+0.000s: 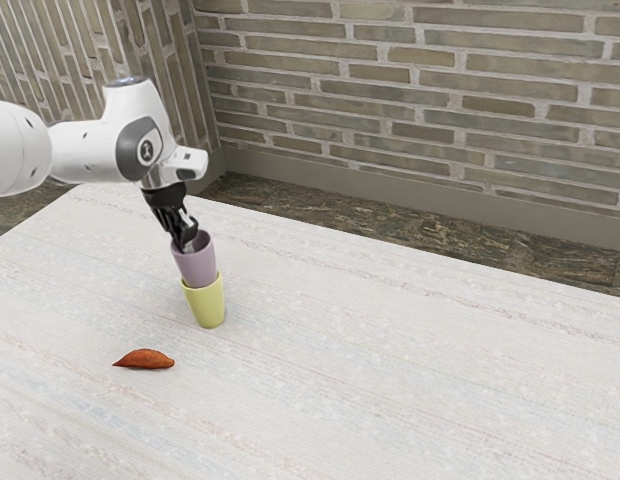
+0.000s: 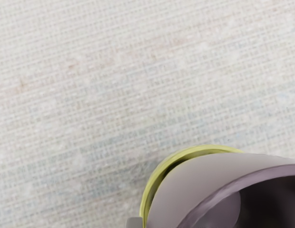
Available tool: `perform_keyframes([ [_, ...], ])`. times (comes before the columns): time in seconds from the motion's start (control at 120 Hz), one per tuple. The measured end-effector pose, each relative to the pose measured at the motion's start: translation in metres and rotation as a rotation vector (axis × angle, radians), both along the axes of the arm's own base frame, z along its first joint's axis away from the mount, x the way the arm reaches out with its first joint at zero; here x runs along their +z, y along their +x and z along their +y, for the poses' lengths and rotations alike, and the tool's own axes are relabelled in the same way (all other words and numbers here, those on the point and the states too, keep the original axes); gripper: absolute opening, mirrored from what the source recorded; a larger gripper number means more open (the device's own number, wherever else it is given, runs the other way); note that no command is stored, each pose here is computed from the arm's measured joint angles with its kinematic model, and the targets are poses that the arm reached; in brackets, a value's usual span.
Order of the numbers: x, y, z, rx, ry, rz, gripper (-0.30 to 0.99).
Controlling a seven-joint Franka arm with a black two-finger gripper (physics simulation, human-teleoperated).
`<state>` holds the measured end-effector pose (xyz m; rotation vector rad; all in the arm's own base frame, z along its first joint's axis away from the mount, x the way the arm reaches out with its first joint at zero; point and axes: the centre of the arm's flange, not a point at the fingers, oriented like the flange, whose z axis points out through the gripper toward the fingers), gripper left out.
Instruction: Place the left cup onto the right cup
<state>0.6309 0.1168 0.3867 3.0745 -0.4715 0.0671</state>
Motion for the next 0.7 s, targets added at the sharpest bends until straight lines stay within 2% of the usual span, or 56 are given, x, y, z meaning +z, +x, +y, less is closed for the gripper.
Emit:
perform_keyframes([
  [0.133,-0.007,-0.002,0.000,0.004,-0.006,0.012,-0.04],
  [0.292,-0.003,-0.005,0.001,0.007,-0.016,0.011,0.30],
  [0.417,0.018,-0.015,0.007,0.015,-0.027,-0.013,0.47],
  [0.542,0.050,-0.024,0.009,0.012,-0.040,-0.046,0.57],
  [0.7,0.095,-0.038,0.005,-0.002,-0.055,-0.071,0.64],
])
